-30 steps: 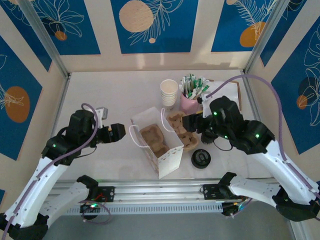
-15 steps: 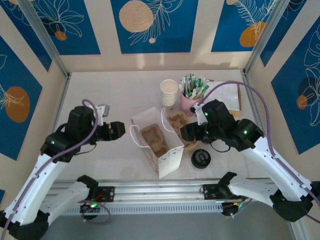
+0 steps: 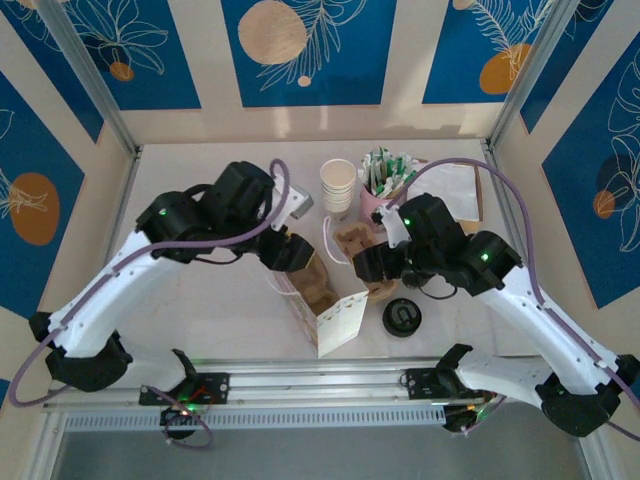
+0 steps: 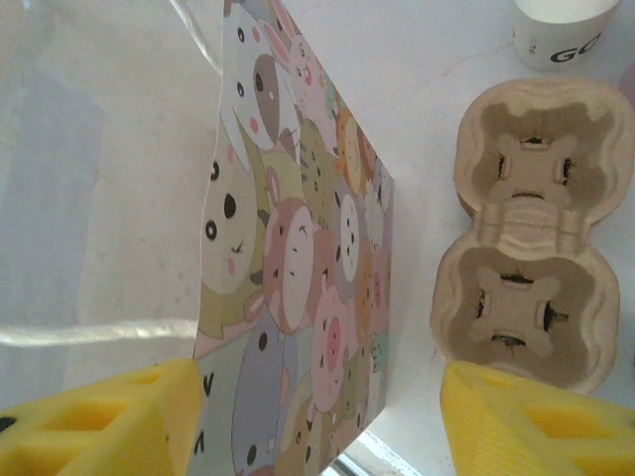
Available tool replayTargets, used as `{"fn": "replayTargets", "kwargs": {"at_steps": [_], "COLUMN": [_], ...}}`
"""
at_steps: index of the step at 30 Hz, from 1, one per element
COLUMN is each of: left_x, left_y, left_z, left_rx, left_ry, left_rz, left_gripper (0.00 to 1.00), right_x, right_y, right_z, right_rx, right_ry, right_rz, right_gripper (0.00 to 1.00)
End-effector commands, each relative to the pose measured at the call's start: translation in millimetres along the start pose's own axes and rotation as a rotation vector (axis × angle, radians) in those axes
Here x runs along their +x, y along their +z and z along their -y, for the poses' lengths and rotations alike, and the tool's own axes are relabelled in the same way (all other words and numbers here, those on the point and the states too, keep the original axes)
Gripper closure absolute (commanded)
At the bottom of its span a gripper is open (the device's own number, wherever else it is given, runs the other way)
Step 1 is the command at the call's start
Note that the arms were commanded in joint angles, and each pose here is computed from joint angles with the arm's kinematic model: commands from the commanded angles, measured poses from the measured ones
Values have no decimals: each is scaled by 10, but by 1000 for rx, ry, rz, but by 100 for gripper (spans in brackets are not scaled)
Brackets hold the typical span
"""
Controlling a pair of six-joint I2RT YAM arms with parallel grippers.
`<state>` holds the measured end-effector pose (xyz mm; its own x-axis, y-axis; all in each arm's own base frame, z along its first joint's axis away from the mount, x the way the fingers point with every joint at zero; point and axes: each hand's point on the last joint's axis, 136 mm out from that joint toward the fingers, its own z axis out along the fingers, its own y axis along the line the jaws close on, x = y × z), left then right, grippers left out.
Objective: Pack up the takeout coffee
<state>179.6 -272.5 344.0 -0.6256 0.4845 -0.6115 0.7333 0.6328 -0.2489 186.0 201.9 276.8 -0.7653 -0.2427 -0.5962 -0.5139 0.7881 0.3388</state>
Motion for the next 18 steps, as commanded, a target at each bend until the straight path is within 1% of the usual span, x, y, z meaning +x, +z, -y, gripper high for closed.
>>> {"fn": "replayTargets", "kwargs": {"at_steps": [1,2,3,5,9,13,18], "left_x": [123,130,138,139,109,96,80], "left_y": [-130,-117,-102,-85,-86,-83,-66], "left_z": [-112,-125,-122,-127,-138,-144,-150], "left_rx": [-77,-83,-81,-83,-92,-98,-103], "left_ry": [57,59,61,54,51,51,57], "left_rz": [-42,-51,-61,-69,-64,-70,-80], "left_gripper": [47,51,53,53,53,54,54], "right_x": [-139,-197,-256,-374,-496,-491,-423], "right_y": [-26,-21,-12,2,98,225,369], "right_z": [-90,-78,-72,-113,-277,-351,-273], "right_rx": [-29,-20,-15,-35,-111,-152,-116], "right_ry": [-37,-36,-36,-41,-66,-86,-98], "right_rz": [24,37,50,72,54,11,-46], "right_gripper": [35,34,35,35,35,36,40]}}
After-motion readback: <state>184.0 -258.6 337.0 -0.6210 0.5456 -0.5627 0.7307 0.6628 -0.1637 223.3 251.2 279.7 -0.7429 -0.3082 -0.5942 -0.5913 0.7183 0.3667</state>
